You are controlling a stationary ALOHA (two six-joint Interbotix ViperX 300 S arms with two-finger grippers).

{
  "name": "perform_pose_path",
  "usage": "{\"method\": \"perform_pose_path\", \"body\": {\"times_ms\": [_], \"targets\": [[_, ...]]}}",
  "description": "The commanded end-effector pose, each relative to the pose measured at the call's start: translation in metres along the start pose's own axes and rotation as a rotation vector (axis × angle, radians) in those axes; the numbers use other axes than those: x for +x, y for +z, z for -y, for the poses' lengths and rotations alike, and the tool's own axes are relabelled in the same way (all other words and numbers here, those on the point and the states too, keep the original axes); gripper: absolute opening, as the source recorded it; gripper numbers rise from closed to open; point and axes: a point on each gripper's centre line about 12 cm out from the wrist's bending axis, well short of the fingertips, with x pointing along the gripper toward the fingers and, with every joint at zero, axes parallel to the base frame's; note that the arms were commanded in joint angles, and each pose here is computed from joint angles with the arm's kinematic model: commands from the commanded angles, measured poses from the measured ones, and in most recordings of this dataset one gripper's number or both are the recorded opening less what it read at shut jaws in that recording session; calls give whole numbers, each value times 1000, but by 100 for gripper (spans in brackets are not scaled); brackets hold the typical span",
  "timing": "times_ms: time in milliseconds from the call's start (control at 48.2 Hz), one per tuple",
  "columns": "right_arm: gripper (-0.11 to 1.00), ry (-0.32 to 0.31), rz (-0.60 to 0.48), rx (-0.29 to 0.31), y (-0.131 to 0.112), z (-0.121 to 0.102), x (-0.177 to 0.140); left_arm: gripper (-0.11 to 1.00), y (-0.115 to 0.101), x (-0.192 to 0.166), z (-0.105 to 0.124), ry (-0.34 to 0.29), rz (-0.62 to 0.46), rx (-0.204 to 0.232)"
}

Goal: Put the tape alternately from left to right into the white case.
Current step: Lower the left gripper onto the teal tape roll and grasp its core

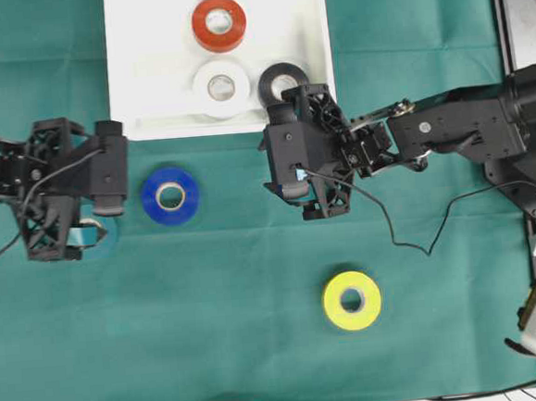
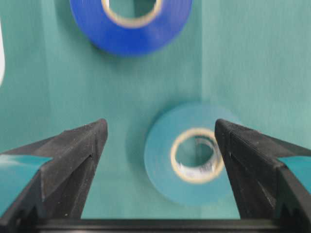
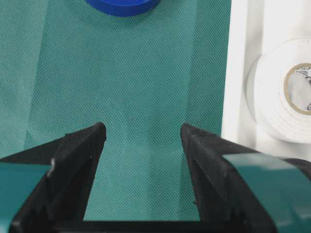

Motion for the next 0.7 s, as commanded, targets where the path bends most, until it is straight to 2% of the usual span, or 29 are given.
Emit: {"method": "perform_pose_path", "body": {"times_ms": [0,249,684], "targets": [[67,8,49,5,13,-1,-9,49,0,-10,3,-10,30,-8],[67,9,52,4,14,-2,-9,49,-16,-8,2,-8,3,-47],[67,10,58,7,16,-1,-9,49,-20,13,1,-1,-27,-51]]}}
